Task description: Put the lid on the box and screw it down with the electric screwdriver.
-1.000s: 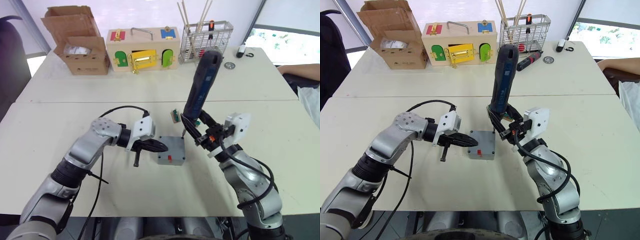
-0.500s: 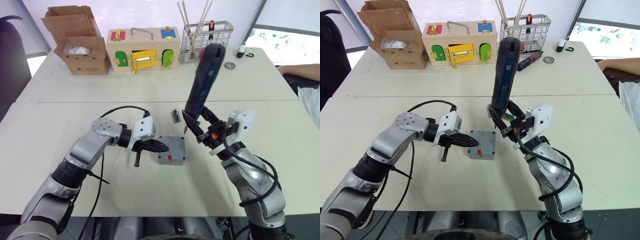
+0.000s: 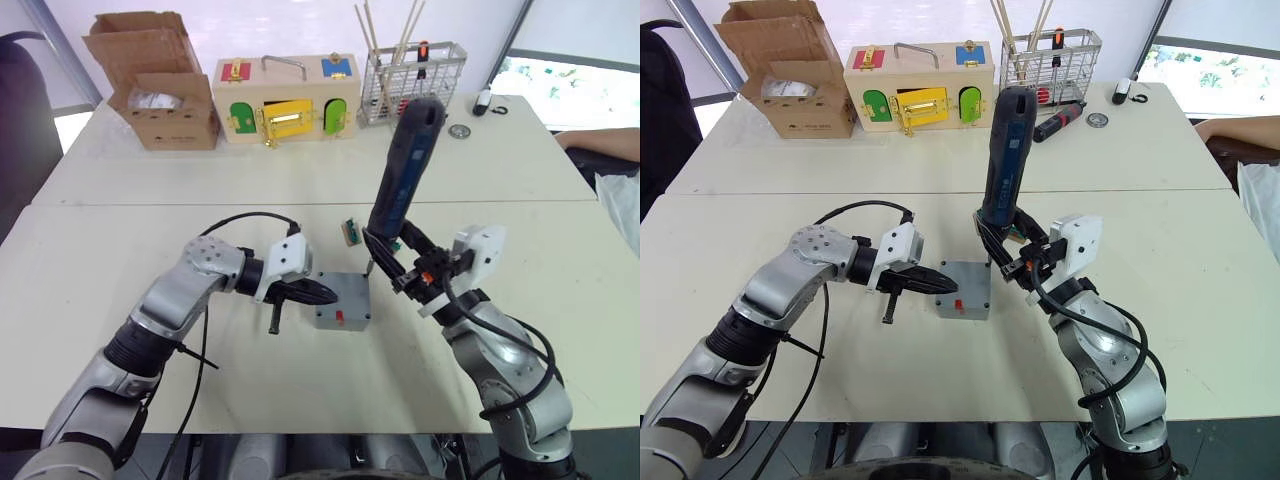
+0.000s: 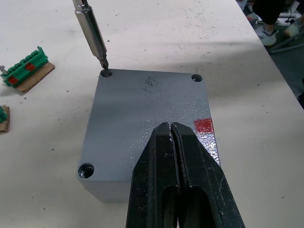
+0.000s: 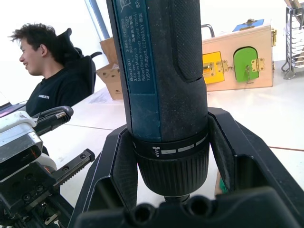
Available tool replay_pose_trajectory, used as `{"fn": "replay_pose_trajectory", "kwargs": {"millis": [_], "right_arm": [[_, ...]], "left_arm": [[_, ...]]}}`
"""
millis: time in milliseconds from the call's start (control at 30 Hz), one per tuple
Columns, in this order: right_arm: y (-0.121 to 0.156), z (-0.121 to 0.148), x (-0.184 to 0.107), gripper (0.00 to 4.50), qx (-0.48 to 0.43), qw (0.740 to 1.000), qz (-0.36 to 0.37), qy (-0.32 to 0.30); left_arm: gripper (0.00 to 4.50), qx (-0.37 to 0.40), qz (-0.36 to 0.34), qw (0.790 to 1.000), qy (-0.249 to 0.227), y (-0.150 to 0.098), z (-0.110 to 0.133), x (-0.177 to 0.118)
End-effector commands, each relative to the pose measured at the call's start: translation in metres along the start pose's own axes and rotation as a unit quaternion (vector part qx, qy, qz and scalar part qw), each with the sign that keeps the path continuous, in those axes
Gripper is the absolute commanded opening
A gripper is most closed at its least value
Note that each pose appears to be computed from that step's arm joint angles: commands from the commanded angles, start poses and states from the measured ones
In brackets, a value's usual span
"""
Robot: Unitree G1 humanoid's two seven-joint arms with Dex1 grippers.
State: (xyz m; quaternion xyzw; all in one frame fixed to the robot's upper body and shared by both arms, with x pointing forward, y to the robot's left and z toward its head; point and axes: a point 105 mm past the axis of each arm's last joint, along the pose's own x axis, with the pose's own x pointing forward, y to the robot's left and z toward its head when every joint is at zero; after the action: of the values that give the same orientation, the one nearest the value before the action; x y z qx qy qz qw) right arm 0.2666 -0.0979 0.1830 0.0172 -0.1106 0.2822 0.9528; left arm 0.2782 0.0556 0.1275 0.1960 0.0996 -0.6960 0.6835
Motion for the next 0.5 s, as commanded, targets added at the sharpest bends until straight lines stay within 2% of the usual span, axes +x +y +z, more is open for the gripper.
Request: {"fn": "replay_pose_trajectory", "kwargs": {"millis": [33, 500], "right_arm": [[0.008, 0.020, 0.000, 1.91, -0.011, 0.999, 0.013, -0.046], [0.012, 0.005, -0.001, 1.91, -0.017, 0.999, 0.021, -0.025]], "left_arm": [[0.00, -0.017, -0.001, 1.000, 0.023, -0.002, -0.014, 0.002], [0.00, -0.018, 0.000, 1.000, 0.025, -0.003, -0.015, 0.002]]}}
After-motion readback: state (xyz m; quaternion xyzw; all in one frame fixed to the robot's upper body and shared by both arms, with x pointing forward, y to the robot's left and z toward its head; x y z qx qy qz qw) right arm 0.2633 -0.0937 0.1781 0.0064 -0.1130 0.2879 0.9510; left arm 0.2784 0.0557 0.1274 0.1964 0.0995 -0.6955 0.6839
